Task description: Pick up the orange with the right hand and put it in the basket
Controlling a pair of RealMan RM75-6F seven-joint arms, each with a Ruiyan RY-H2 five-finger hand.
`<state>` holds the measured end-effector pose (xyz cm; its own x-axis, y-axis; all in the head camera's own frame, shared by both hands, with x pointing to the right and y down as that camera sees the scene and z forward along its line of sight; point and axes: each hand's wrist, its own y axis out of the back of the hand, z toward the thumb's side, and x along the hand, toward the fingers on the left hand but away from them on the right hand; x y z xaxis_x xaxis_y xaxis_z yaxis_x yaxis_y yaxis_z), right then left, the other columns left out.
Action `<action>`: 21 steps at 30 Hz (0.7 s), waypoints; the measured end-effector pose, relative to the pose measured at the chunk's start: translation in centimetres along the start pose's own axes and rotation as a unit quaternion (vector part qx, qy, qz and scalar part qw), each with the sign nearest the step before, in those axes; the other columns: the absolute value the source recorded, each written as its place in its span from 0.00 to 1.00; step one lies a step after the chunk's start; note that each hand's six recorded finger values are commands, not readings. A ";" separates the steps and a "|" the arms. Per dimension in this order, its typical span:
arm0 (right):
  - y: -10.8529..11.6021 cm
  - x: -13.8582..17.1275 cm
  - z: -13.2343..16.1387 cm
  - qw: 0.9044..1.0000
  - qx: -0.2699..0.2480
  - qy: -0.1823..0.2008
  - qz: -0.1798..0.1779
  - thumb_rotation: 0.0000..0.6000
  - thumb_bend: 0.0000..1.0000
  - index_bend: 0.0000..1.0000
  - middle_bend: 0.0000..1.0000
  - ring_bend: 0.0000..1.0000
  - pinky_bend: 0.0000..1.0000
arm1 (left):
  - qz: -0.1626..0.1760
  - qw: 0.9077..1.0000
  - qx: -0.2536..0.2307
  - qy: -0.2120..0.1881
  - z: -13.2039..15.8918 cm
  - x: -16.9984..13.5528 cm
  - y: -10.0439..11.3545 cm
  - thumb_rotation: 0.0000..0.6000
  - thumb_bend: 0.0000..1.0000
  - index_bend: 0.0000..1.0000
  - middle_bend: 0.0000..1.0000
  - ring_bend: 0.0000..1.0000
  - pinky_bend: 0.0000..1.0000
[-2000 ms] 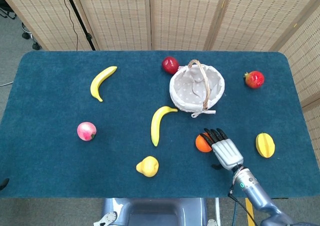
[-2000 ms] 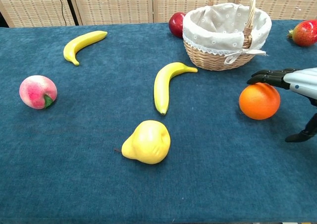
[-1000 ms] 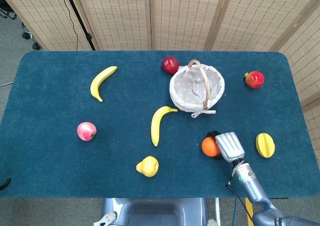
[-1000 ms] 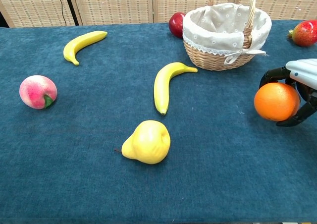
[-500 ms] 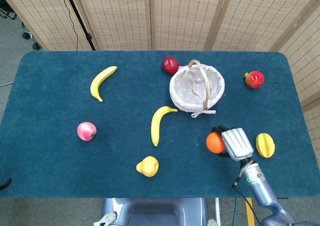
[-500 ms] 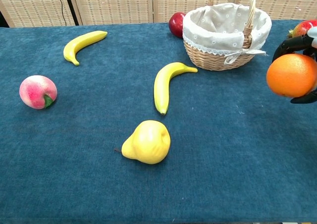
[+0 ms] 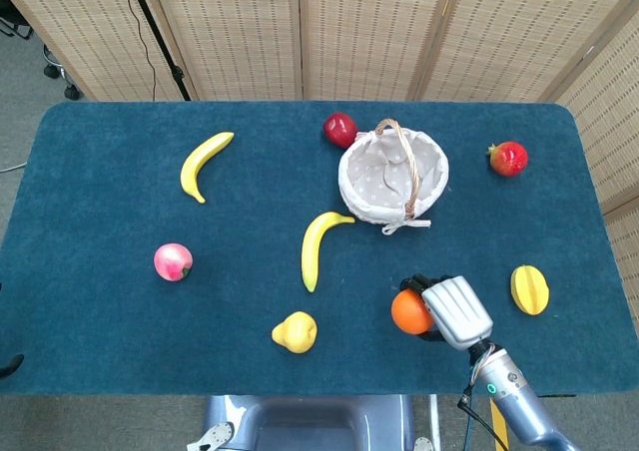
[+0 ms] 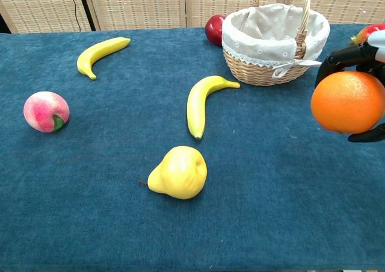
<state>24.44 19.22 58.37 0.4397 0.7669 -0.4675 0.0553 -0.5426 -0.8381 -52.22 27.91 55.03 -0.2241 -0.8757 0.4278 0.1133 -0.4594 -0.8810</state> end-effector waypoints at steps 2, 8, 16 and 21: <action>0.3 -0.1 0.5 1.000 -0.004 0.007 0.004 1.00 0.28 0.78 0.59 0.66 0.63 | -0.001 1.000 0.000 0.000 0.0 0.0 0.0 1.00 0.08 0.00 0.00 0.00 0.00; 0.7 -1.1 1.4 1.000 -0.011 0.019 0.014 1.00 0.28 0.78 0.59 0.66 0.63 | -0.005 1.000 0.001 0.003 -0.2 0.2 -0.3 1.00 0.08 0.00 0.00 0.00 0.00; 1.2 -3.0 2.0 1.000 0.002 0.024 0.016 1.00 0.28 0.79 0.59 0.66 0.63 | -0.006 1.000 0.002 0.002 -0.2 0.3 -0.4 1.00 0.08 0.00 0.00 0.00 0.00; 1.7 -4.5 2.7 0.999 0.009 0.030 0.011 1.00 0.28 0.79 0.59 0.66 0.63 | -0.002 1.000 -0.006 0.000 -0.2 0.2 -0.3 1.00 0.08 0.00 0.00 0.00 0.00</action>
<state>20.12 15.76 58.35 0.4930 0.7325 -0.4695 0.0283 -0.5529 -0.8328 -52.48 27.87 55.33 -0.2255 -0.8734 0.4317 0.1012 -0.4617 -0.8812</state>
